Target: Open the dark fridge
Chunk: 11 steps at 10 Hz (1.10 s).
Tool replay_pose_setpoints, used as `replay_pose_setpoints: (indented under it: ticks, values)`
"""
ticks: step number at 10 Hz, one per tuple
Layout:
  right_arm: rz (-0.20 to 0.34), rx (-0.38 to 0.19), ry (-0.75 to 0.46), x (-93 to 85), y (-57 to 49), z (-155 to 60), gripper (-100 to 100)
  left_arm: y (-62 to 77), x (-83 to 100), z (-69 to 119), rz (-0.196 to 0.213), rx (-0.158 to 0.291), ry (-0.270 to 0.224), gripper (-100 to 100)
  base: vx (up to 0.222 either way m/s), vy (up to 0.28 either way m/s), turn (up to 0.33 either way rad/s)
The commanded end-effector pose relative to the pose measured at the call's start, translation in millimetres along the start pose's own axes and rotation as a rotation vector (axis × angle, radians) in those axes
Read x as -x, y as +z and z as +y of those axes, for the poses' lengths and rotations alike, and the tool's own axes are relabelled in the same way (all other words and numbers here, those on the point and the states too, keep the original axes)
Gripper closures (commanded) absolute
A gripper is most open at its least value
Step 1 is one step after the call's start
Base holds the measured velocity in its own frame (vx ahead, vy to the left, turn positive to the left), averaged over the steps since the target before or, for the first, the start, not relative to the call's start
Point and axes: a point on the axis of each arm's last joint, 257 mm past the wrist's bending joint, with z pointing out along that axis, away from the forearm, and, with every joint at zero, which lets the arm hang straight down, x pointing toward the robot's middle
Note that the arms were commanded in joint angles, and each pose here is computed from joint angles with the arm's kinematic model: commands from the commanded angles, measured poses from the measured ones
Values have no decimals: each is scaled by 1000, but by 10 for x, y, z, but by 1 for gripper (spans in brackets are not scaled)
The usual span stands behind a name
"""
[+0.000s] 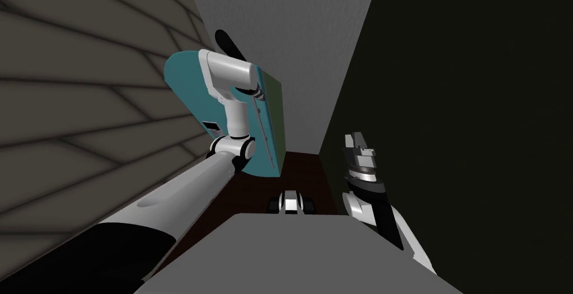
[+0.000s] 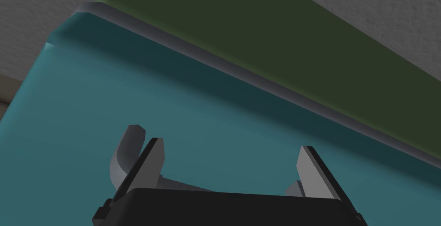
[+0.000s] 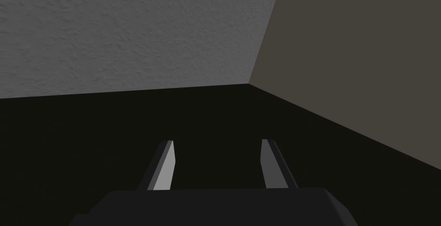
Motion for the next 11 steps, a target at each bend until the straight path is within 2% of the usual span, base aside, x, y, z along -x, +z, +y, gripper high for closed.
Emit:
replay_pose_setpoints:
  ticks: [1,2,4,5,9,11]
  values:
    - [0,0,0,0,0,0,0,-73,74,-152,-55,28,-41,-100,39,15,-16]
    - [0,0,0,0,0,0,0,-89,74,-147,-59,34,-42,-100,28,9,3]
    - [0,0,0,0,0,0,0,-182,132,-262,-102,60,-77,-100,27,4,-10]
    - [0,0,0,0,0,0,0,-188,125,-270,-100,58,-77,-100,29,5,0]
    - [0,0,0,0,0,0,0,-353,188,-433,-150,88,-127,-100,30,5,-3]
    - [0,0,0,0,0,0,0,-343,97,-368,-138,93,-93,-100,48,-20,-39]
